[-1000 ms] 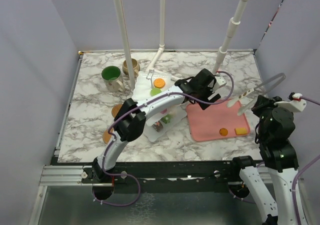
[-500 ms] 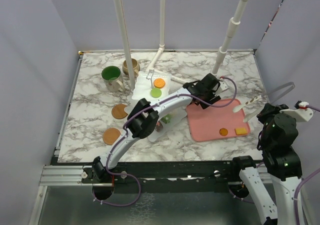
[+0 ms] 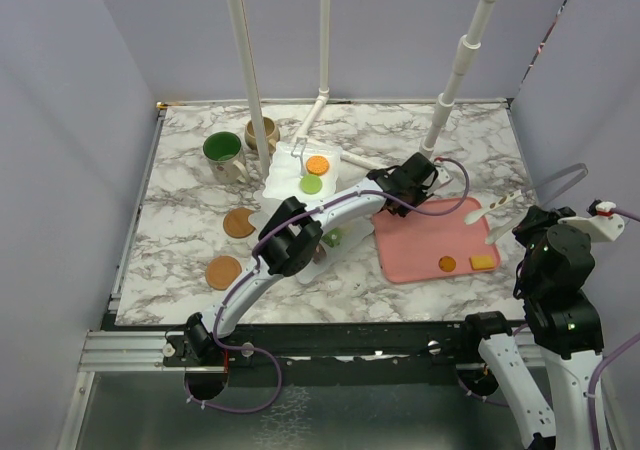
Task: Serve the afternoon tea
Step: Adjust the tray at the center of the board.
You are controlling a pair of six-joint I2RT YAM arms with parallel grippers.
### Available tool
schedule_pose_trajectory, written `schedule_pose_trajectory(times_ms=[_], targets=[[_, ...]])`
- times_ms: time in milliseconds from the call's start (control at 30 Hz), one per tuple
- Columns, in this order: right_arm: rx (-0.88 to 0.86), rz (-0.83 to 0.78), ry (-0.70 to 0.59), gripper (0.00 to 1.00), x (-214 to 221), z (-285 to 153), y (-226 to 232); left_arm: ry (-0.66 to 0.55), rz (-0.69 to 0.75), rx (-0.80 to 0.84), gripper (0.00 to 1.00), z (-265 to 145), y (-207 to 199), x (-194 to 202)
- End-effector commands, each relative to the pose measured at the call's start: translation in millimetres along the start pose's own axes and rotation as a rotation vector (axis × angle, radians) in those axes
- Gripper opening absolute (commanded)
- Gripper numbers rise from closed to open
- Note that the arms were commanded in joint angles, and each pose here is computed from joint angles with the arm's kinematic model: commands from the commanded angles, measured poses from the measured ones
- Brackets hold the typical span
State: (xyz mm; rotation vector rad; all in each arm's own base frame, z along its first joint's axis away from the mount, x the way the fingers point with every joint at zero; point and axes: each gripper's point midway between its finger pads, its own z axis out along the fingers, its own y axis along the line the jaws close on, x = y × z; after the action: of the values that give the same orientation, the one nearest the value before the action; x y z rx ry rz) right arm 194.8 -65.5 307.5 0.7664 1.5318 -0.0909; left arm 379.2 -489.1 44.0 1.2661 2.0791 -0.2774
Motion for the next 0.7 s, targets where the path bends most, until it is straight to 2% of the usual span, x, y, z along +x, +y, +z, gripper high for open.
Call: schedule_pose_trajectory(times_ms=[0,333,367,433,500,667], targets=[[0.001,0.018,-0.013,0.01,-4,1,2,0.020,-0.076,-0.013,0.30,11,0,11],[-0.015,0.023,-0.024,0.01,-9,-3,3,0.037,-0.086,-0.051,0.21,18,0,18],[-0.019,0.024,-0.024,0.01,-9,-3,4,0.037,-0.066,-0.057,0.24,18,1,18],[-0.021,0.022,-0.022,0.01,-8,-3,4,0.034,-0.012,-0.058,0.46,16,0,16],[-0.024,0.025,-0.018,0.00,-7,-3,4,0.026,0.047,-0.051,0.59,11,-3,12],[-0.026,0.029,-0.017,0.00,-6,-3,5,0.010,0.108,-0.050,0.62,4,-5,5]])
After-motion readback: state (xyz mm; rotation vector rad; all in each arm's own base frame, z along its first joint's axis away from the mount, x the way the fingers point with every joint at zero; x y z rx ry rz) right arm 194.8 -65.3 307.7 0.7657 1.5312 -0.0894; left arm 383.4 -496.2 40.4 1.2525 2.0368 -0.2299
